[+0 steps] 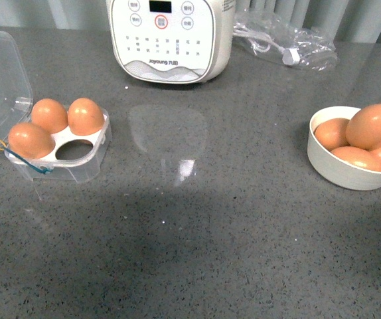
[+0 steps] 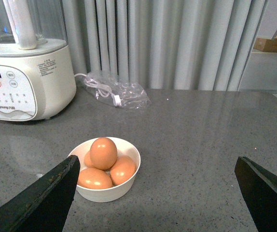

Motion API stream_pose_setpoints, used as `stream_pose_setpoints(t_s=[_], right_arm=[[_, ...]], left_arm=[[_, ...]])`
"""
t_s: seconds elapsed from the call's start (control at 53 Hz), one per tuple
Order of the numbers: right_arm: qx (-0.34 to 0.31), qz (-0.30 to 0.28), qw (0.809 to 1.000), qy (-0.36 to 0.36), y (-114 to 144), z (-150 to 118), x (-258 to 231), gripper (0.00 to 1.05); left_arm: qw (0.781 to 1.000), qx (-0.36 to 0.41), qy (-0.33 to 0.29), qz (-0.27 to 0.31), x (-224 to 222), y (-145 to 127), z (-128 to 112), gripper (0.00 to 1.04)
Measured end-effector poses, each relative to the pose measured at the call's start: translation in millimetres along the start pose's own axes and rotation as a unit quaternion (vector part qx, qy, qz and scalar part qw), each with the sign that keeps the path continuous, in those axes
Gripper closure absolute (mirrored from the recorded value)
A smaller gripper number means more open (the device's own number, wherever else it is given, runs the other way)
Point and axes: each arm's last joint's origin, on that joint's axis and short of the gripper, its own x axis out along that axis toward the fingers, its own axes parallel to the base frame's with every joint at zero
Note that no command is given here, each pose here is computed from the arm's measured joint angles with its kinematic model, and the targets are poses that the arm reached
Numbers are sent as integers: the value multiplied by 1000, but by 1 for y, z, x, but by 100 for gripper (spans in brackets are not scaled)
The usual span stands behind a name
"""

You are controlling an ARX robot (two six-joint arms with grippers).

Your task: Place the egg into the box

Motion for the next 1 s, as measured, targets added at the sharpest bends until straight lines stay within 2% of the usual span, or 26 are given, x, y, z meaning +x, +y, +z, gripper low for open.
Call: stream_pose_setpoints(t_s=[0.075, 0.132, 0.17, 0.472, 0.566, 0.642, 0.792, 1.0], right_arm=[[0, 0, 1000, 1, 0, 0, 0, 7], [-48, -66, 995, 51, 1, -2, 3, 7], [-77, -78, 991, 78, 2, -2, 7, 7], [-99, -2, 983, 155, 12, 29, 62, 7], [-92, 35, 965, 244, 17, 30, 101, 7], [-81, 58, 954, 283, 21, 33, 128, 7], [-68, 81, 932, 346, 31, 31, 173, 7], [-66, 90, 917, 382, 40, 20, 199, 7]], left_arm=[[1000, 0, 0, 0, 0, 0, 0, 7], [1000, 0, 0, 0, 0, 0, 0, 7], [1000, 0, 0, 0, 0, 0, 0, 7], [1000, 0, 0, 0, 0, 0, 0, 7], [1000, 0, 0, 0, 0, 0, 0, 7], [1000, 0, 0, 0, 0, 0, 0, 7], [1000, 0, 0, 0, 0, 0, 0, 7], [1000, 0, 0, 0, 0, 0, 0, 7]])
